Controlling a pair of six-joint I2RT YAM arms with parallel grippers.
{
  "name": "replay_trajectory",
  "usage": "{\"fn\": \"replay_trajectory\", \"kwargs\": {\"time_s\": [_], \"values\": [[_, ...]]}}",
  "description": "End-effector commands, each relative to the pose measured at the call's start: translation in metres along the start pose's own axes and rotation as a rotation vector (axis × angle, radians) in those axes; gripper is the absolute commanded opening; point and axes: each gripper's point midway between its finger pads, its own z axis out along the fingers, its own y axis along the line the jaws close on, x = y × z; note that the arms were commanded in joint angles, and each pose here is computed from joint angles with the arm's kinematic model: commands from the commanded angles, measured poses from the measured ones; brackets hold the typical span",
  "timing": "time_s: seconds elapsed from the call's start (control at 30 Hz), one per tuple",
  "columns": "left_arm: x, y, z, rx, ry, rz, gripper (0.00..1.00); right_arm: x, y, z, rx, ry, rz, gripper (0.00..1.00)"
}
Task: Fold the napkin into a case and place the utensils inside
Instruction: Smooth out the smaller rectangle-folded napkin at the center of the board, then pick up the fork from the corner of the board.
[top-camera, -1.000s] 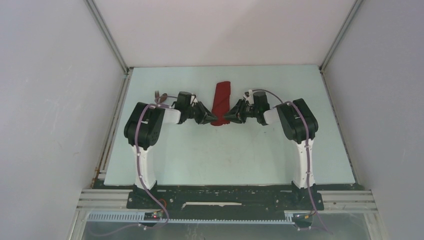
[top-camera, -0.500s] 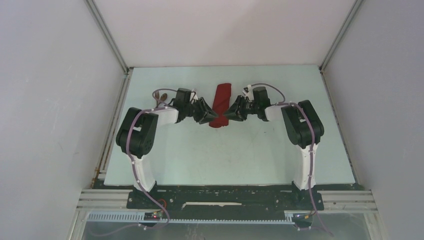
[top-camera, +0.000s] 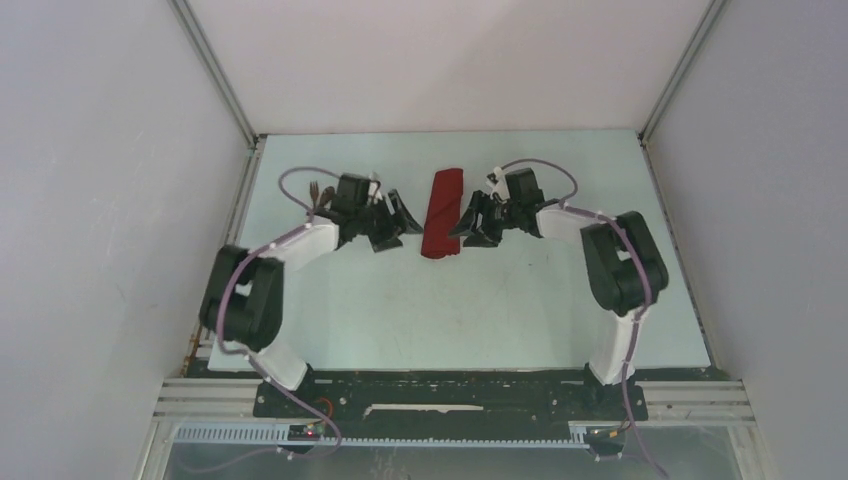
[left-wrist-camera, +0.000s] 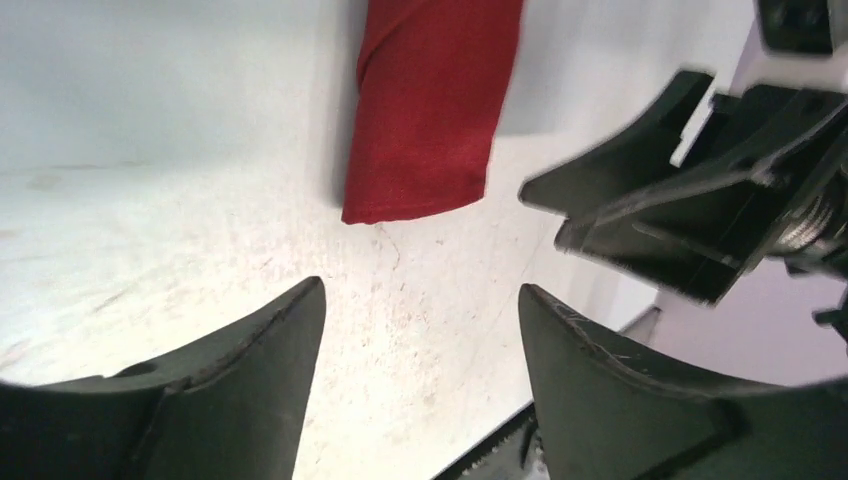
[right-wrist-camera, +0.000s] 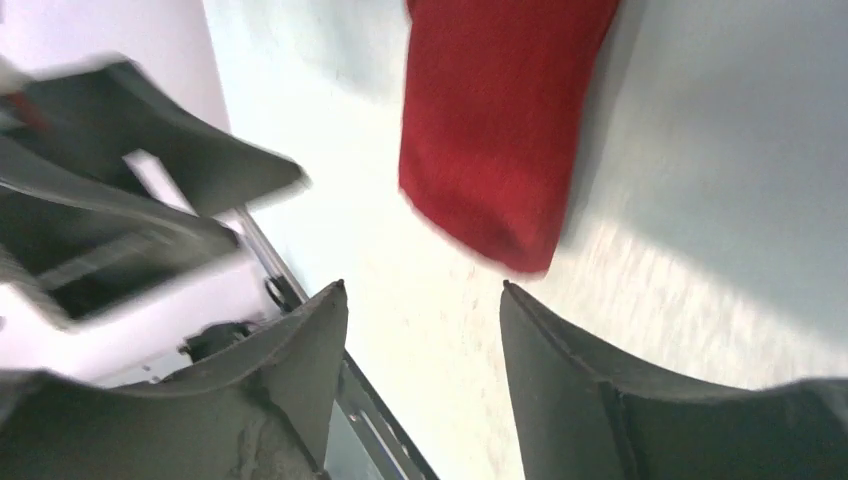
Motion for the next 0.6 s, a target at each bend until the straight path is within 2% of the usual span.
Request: {"fn": "replay_trajectory", "kwargs": {"time_s": [0.0,0.07,0.13,0.23,0.33,0.4,0.5,0.57], "values": [[-0.055,0.003,-0.083,-0.21,-0.242,0.198,0.8,0.028,0.021,-0.043,0.217,0.019,-0.23,0.71],[-0.074,0.033,-0.111,-0.395,-0.267,0.247,0.87,0.052,0.025,-0.048,0.272,0.041,-0.301,0.73],[-0.086,0.064,-0.135,-0.542,-0.236,0.217,0.89,0.074,0.038,-0.053,0.248,0.058,-0.345,0.73],[-0.115,0.102,-0.159,-0.651,-0.233,0.186,0.9,0.104,0.055,-0.057,0.194,0.092,-0.406,0.72],[-0.138,0.142,-0.173,-0.755,-0.193,0.163,0.87,0.115,0.059,-0.067,0.169,0.085,-0.436,0.73],[-0.143,0.157,-0.167,-0.729,-0.142,0.138,0.84,0.118,0.061,-0.076,0.14,0.082,-0.428,0.72],[-0.15,0.178,-0.16,-0.743,-0.089,0.133,0.71,0.118,0.058,-0.086,0.124,0.067,-0.408,0.72],[-0.157,0.193,-0.161,-0.803,-0.073,0.152,0.7,0.117,0.058,-0.092,0.107,0.048,-0.406,0.72]]}}
